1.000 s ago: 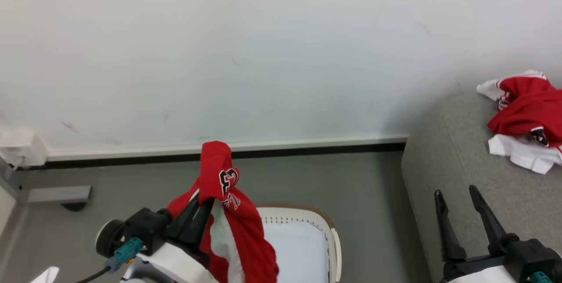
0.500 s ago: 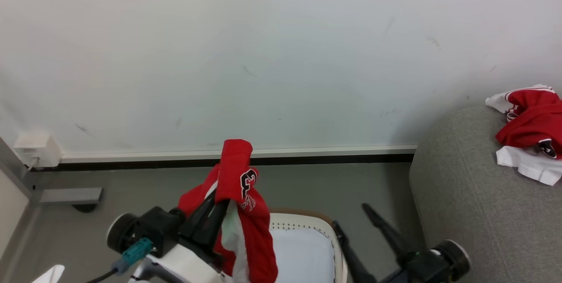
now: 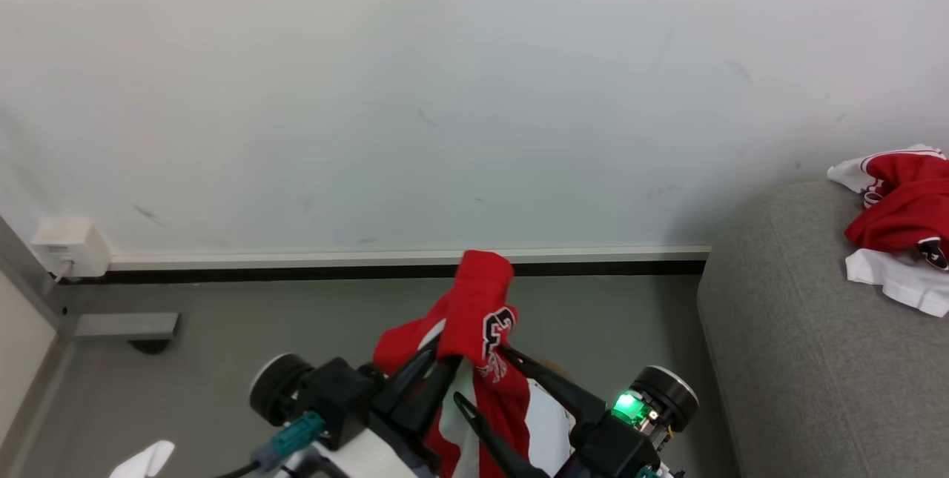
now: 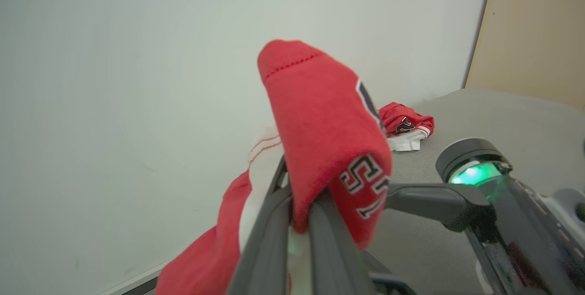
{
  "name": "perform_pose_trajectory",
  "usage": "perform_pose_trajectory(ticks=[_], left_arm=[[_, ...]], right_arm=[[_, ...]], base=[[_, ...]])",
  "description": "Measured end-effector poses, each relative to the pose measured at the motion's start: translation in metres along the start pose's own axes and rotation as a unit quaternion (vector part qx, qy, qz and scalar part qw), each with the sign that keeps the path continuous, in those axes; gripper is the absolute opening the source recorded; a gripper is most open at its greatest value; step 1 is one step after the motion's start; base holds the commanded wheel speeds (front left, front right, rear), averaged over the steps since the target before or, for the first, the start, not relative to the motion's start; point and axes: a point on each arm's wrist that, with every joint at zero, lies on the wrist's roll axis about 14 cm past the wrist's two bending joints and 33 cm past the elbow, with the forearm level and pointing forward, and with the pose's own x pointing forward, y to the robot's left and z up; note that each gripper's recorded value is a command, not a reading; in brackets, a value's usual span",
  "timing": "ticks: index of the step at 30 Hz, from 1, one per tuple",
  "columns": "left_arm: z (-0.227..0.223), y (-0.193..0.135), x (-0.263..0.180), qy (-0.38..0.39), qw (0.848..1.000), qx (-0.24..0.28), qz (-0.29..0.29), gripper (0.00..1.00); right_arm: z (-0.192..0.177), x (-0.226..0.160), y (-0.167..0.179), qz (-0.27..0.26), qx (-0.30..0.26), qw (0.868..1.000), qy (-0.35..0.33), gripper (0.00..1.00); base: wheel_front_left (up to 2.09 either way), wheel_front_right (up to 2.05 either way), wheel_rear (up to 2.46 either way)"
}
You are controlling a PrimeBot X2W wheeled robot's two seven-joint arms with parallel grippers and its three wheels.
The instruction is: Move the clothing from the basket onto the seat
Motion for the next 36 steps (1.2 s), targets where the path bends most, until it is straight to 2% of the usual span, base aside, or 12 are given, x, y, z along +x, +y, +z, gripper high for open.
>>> perform_pose_trajectory(ticks=[4,6,9,14,15,16,17,18,22,27,36], left_arm=[[0.003,-0.013,0.000,-0.003,1.000,-0.008,-0.016,0.00],[0.007,-0.018,0.000,-0.007,1.000,-0.011,-0.020,0.00],[0.008,-0.019,-0.001,-0.006,1.000,-0.011,-0.022,0.00],[0.005,-0.013,0.000,0.000,1.000,-0.007,-0.015,0.02],[0.004,-0.011,0.001,0.001,1.000,-0.007,-0.012,0.47],[0.002,-0.010,0.001,0.003,1.000,-0.007,-0.011,0.47],[0.000,-0.009,0.002,0.005,1.000,-0.007,-0.011,0.96],[-0.002,-0.008,0.002,0.008,1.000,-0.008,-0.009,1.00],[-0.013,-0.007,0.007,0.020,1.000,-0.015,-0.010,1.00],[-0.026,-0.018,0.017,0.030,0.999,-0.026,-0.035,1.00],[-0.038,-0.051,0.042,0.034,0.993,-0.045,-0.100,1.00]], right_arm=[[-0.010,0.000,-0.003,-0.002,0.000,1.000,0.016,1.00],[-0.020,-0.002,-0.001,-0.001,0.008,1.000,0.030,0.00],[-0.031,-0.004,0.000,-0.002,0.027,0.999,0.047,0.00],[-0.026,-0.002,-0.015,-0.025,0.047,0.998,0.037,0.00],[-0.024,-0.002,-0.019,-0.033,0.054,0.997,0.033,0.00],[-0.021,-0.002,-0.023,-0.040,0.061,0.997,0.028,0.00],[-0.019,-0.003,-0.028,-0.048,0.066,0.996,0.023,0.00],[-0.017,-0.004,-0.033,-0.057,0.070,0.996,0.019,0.00],[-0.014,-0.011,-0.054,-0.094,0.082,0.992,0.010,0.00],[-0.011,-0.032,-0.097,-0.165,0.077,0.983,0.002,0.00],[0.006,-0.086,-0.163,-0.285,0.043,0.957,-0.019,0.00]], base=[[0.00,0.00,0.00],[0.00,0.00,0.00],[0.00,0.00,0.00],[0.00,0.00,0.00],[0.00,0.00,0.00],[0.00,0.00,0.00],[0.00,0.00,0.00],[0.00,0.00,0.00],[0.00,0.00,0.00],[0.00,0.00,0.00],[0.00,0.00,0.00]])
